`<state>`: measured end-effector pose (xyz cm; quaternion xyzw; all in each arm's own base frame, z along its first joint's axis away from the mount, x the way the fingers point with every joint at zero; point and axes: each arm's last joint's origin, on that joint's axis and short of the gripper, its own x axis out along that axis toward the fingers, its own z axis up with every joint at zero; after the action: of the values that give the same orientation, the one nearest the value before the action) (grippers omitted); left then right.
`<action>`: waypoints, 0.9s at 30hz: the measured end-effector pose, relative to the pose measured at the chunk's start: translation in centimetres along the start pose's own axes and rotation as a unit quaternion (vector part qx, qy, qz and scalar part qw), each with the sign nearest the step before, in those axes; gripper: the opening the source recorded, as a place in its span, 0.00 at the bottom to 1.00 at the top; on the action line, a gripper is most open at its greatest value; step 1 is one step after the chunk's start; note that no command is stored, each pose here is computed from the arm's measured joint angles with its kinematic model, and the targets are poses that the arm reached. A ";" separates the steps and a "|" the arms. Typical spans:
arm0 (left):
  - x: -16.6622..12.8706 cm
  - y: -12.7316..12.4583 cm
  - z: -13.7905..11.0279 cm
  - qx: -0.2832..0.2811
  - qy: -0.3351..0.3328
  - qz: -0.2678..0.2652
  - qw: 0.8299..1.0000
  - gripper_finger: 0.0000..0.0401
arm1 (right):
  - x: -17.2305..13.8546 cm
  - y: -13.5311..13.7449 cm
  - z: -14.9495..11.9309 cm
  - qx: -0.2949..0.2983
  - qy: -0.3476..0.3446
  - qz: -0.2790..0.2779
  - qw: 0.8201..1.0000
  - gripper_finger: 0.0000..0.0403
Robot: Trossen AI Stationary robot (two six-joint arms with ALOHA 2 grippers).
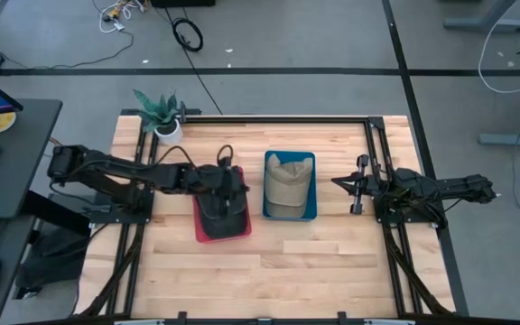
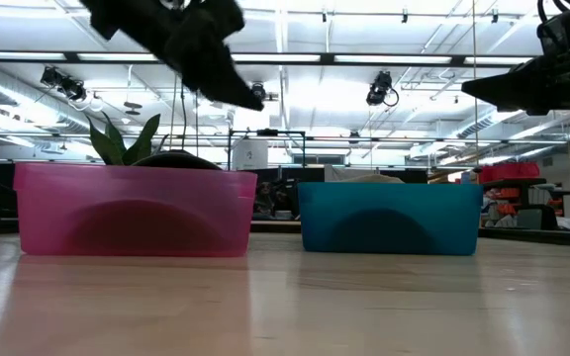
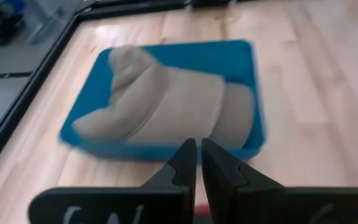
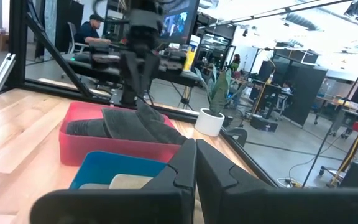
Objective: Pick & Place hat
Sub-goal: Return to Home Position
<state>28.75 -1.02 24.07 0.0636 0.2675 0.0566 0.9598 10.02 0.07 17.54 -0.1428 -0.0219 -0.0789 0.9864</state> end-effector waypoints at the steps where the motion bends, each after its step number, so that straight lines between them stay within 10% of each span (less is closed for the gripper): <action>1: -0.2 0.5 -0.5 -0.004 0.003 0.006 1.000 0.07 | 0.0 0.0 0.0 0.000 0.000 0.000 1.000 0.03; 27: -7.4 3.2 -12.0 -0.114 -0.243 0.127 0.955 0.07 | 0.0 0.0 0.0 0.000 0.000 0.000 1.000 0.03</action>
<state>15.95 2.18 18.08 -0.0005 0.0075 0.1911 0.9815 10.03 0.07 17.54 -0.1428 -0.0219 -0.0788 0.9864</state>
